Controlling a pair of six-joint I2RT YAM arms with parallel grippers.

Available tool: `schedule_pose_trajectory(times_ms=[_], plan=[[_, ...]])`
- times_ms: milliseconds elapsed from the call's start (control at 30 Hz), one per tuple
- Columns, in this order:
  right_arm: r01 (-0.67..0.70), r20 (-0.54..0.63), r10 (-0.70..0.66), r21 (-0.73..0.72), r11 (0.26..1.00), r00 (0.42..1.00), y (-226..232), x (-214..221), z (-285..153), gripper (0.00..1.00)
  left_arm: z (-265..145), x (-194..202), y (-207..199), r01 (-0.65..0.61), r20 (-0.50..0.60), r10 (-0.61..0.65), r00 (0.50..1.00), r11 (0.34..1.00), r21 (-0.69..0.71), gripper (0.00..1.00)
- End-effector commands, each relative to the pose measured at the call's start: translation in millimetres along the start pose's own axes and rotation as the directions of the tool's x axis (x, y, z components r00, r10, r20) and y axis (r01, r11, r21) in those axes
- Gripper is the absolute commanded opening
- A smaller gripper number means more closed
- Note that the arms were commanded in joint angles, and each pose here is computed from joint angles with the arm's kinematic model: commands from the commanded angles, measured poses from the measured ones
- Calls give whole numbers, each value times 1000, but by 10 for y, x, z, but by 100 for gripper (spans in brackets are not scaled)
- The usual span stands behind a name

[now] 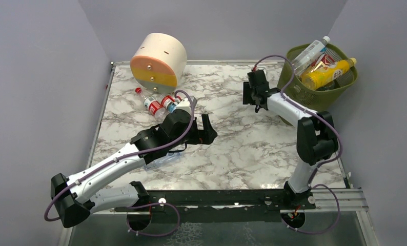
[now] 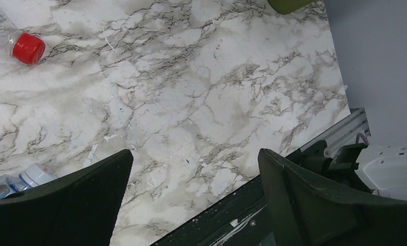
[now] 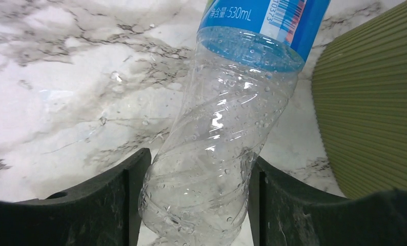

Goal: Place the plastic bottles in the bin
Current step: Pick up the plastic bottle at the center of the board, then place the plastic bottle in the trash bin.

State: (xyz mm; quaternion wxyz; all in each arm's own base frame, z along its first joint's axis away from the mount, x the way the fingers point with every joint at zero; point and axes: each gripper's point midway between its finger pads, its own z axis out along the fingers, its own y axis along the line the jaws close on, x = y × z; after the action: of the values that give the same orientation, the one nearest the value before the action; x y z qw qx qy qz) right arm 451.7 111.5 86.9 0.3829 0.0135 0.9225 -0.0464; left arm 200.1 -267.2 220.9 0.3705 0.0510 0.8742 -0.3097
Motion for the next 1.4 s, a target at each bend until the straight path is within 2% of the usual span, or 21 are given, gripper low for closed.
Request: schedule_pose_trajectory(times_ms=[0,133,367,533,700,933,1100,1367], plan=[[22,73,-20,-33,999,997,11,-212,-427,56,-99,-36,24,5,40,-5,999,1000,4,98],[14,179,3,-91,996,984,54,-617,-857,57,-116,-12,42,4,40,-4,999,1000,7,98],[-24,371,91,-182,983,924,-12,-1478,-1809,58,-138,-11,42,7,50,-8,999,1000,19,98],[-58,461,149,-205,977,875,-161,-1826,-2359,58,-167,-4,55,11,57,-12,998,1000,23,98],[-104,509,181,-176,979,841,-364,-2073,-2651,58,-203,-2,61,16,66,-18,998,999,32,98],[-184,550,173,-36,982,817,-910,-2311,-2535,58,-276,-25,63,13,87,-17,996,999,48,98],[-230,510,192,13,973,839,-1297,-2365,-2207,57,-301,-18,71,7,87,-12,996,999,52,98],[-229,454,175,66,971,873,-1466,-2334,-1820,57,-220,22,86,3,77,-7,997,999,44,98]])
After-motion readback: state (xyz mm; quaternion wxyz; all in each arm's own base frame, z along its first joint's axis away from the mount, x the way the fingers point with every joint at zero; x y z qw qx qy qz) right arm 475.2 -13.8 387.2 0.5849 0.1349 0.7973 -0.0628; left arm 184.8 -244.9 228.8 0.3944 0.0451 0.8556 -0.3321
